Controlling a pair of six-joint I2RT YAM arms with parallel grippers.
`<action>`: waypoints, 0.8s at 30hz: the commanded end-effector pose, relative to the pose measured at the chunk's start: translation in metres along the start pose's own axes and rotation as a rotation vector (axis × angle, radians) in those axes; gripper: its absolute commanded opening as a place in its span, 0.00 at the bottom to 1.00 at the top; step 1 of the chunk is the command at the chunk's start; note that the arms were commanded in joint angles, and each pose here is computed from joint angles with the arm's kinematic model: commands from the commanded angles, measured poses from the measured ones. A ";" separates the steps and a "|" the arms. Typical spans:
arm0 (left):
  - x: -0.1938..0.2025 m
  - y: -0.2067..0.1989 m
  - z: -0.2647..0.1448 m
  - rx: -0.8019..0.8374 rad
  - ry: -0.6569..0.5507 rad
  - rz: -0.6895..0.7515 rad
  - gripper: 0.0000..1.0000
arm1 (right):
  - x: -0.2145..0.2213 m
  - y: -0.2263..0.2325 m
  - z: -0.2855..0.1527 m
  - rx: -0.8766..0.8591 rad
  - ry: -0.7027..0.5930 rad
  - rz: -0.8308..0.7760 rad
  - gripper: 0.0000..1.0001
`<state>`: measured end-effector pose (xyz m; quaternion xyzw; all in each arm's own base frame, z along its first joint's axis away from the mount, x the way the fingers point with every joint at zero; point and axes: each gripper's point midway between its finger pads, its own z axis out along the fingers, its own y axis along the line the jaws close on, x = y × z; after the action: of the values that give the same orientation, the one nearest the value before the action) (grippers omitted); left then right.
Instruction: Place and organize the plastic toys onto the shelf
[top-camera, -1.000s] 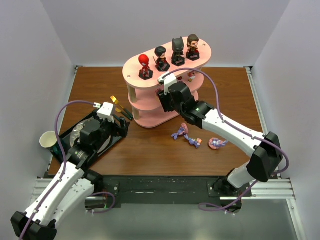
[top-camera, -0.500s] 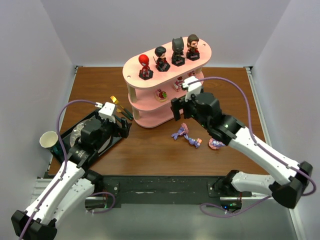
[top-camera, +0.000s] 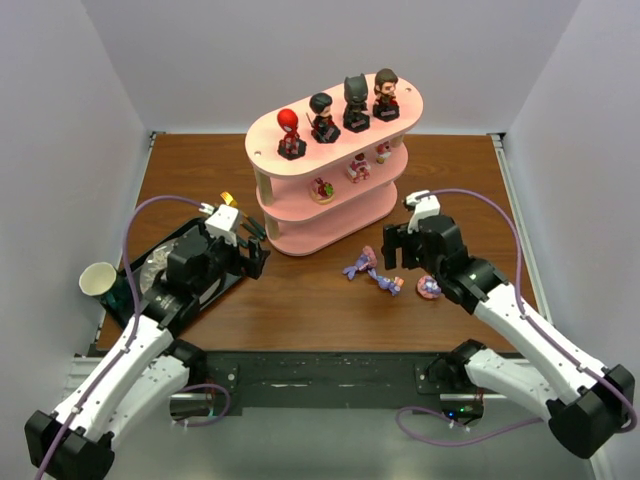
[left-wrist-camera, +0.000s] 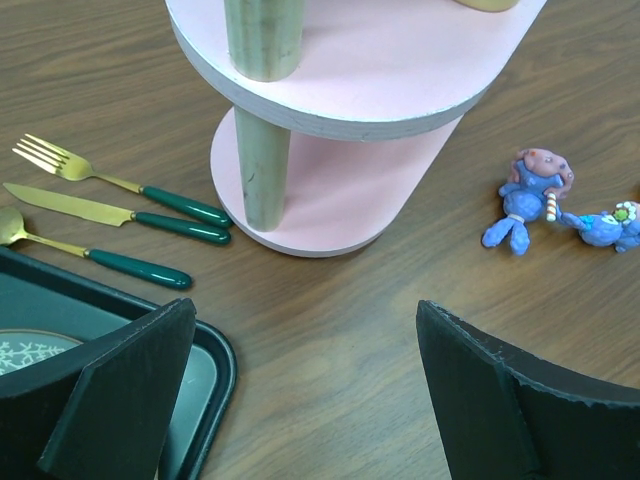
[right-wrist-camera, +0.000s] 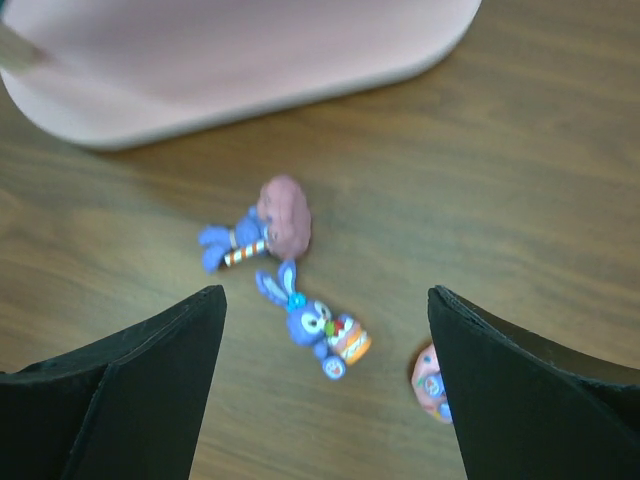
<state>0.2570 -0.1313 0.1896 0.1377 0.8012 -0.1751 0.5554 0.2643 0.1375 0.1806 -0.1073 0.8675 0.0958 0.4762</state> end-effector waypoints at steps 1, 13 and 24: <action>-0.005 -0.003 0.004 0.021 -0.020 0.000 0.97 | 0.017 0.012 0.007 -0.075 0.059 -0.054 0.81; -0.007 0.015 0.001 -0.086 -0.027 -0.010 0.97 | 0.054 0.057 0.027 -0.019 0.159 -0.369 0.80; -0.008 0.016 -0.001 -0.089 -0.031 -0.012 0.97 | 0.068 -0.011 -0.001 0.350 0.160 -0.031 0.78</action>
<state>0.2630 -0.1194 0.1855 0.1165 0.8092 -0.1437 0.5577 0.2349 0.1708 0.1151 -0.1852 0.8928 -0.0122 0.4105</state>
